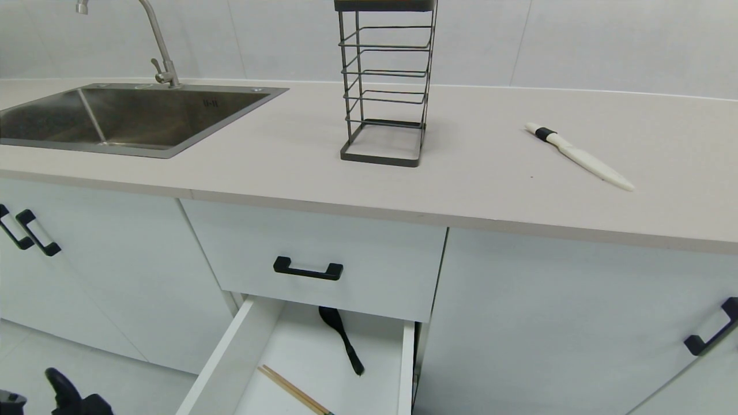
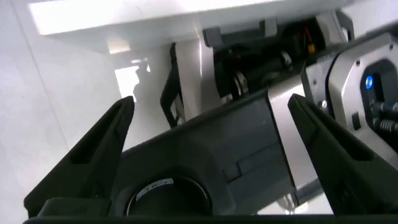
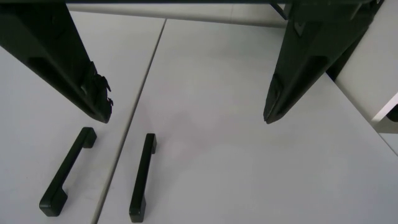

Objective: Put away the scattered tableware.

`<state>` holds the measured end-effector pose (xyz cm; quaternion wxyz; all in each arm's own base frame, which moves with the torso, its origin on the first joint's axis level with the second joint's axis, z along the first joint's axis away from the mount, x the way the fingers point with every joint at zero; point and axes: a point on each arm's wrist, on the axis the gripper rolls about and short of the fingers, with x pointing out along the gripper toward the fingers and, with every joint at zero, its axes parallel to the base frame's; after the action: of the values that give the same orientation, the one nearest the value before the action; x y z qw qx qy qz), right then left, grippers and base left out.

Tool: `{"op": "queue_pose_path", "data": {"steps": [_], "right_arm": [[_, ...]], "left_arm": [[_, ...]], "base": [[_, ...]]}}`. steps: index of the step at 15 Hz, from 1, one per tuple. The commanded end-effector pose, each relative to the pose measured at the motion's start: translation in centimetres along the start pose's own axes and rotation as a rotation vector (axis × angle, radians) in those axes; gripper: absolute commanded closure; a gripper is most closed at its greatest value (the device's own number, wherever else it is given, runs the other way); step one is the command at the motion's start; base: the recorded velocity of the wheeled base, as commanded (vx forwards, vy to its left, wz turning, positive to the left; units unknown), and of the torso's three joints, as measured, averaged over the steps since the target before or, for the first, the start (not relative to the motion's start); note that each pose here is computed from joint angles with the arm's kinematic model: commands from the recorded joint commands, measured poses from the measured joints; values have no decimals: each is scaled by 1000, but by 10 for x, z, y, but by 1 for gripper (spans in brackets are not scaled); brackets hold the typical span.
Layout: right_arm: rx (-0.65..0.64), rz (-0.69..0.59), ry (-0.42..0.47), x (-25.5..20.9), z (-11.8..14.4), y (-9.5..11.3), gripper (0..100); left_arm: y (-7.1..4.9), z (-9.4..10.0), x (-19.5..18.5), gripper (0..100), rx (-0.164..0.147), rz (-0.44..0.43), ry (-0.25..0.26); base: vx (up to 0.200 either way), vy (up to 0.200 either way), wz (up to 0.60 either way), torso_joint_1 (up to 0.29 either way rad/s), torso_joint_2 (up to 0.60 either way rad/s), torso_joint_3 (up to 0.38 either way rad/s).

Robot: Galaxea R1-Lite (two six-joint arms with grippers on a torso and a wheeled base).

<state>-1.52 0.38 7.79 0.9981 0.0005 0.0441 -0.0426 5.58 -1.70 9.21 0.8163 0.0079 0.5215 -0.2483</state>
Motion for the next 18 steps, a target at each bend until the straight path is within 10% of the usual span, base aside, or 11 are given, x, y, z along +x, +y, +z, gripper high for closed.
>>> {"op": "queue_pose_path", "data": {"steps": [1,7,18], "right_arm": [[0,0,4,0,0,0,0],[0,0,4,0,0,0,0],[0,0,4,0,0,0,0]], "left_arm": [[4,9,10,0,-10,-5,70],[9,15,18,0,7,102,127],[18,39,33,0,16,130,65]], "base": [[0,0,0,0,0,0],[0,0,0,0,0,0],[0,0,0,0,0,0]]}}
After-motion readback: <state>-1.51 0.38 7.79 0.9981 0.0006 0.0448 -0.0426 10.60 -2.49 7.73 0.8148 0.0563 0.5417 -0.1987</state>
